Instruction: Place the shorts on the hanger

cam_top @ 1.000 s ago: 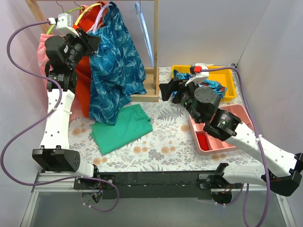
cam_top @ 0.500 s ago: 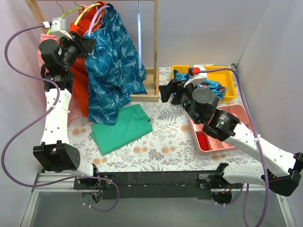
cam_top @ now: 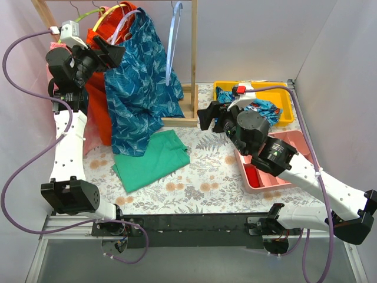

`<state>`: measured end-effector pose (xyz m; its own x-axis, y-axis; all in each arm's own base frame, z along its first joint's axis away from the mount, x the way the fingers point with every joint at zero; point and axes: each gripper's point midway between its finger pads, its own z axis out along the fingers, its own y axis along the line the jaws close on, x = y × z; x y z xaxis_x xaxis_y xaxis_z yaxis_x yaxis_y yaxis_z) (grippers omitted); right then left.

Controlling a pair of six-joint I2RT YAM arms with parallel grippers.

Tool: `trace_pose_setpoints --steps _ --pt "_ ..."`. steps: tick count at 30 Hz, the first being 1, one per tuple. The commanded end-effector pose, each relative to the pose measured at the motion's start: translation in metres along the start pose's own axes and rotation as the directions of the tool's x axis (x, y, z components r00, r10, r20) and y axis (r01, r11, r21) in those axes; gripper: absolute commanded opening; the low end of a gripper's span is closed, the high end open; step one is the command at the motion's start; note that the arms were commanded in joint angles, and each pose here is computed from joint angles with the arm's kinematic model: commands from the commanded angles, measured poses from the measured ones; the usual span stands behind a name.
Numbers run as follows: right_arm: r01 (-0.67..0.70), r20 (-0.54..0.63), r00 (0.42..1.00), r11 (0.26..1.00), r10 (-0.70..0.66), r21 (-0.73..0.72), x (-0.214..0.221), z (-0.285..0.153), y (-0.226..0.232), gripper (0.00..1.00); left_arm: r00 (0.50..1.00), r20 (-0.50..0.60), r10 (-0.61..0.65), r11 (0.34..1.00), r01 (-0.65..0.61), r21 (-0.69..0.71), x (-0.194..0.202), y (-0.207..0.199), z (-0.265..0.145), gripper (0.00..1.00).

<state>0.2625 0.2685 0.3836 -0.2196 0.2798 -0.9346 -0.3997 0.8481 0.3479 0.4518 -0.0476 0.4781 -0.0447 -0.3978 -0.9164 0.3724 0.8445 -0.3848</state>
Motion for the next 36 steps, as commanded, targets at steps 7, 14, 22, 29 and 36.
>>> trace_pose_setpoints --steps 7,14,22,29,36 --pt "-0.039 0.013 0.999 0.999 0.039 -0.011 -0.003 -0.009 -0.002 0.83 0.992 0.119 0.039 0.999 -0.034 -0.041 -0.067 -0.039 -0.042 0.98" --pt "-0.054 -0.025 0.998 0.999 0.054 -0.003 0.01 -0.018 -0.009 0.85 0.998 0.052 -0.023 0.997 0.019 0.071 -0.057 -0.07 -0.06 0.98" --pt "-0.08 -0.087 0.993 0.994 0.086 0.075 0.045 -0.037 -0.04 0.87 0.986 -0.13 -0.101 0.981 0.121 0.152 0.043 -0.119 -0.078 0.98" --pt "-0.122 -0.119 0.983 0.981 0.141 0.152 0.075 -0.062 -0.073 0.9 0.926 -0.334 -0.178 0.956 0.242 0.163 0.174 -0.171 -0.121 0.98" --pt "-0.131 -0.191 0.966 0.969 0.173 0.211 0.118 -0.072 -0.093 0.92 0.844 -0.483 -0.233 0.947 0.31 0.084 0.289 -0.18 -0.169 0.98"
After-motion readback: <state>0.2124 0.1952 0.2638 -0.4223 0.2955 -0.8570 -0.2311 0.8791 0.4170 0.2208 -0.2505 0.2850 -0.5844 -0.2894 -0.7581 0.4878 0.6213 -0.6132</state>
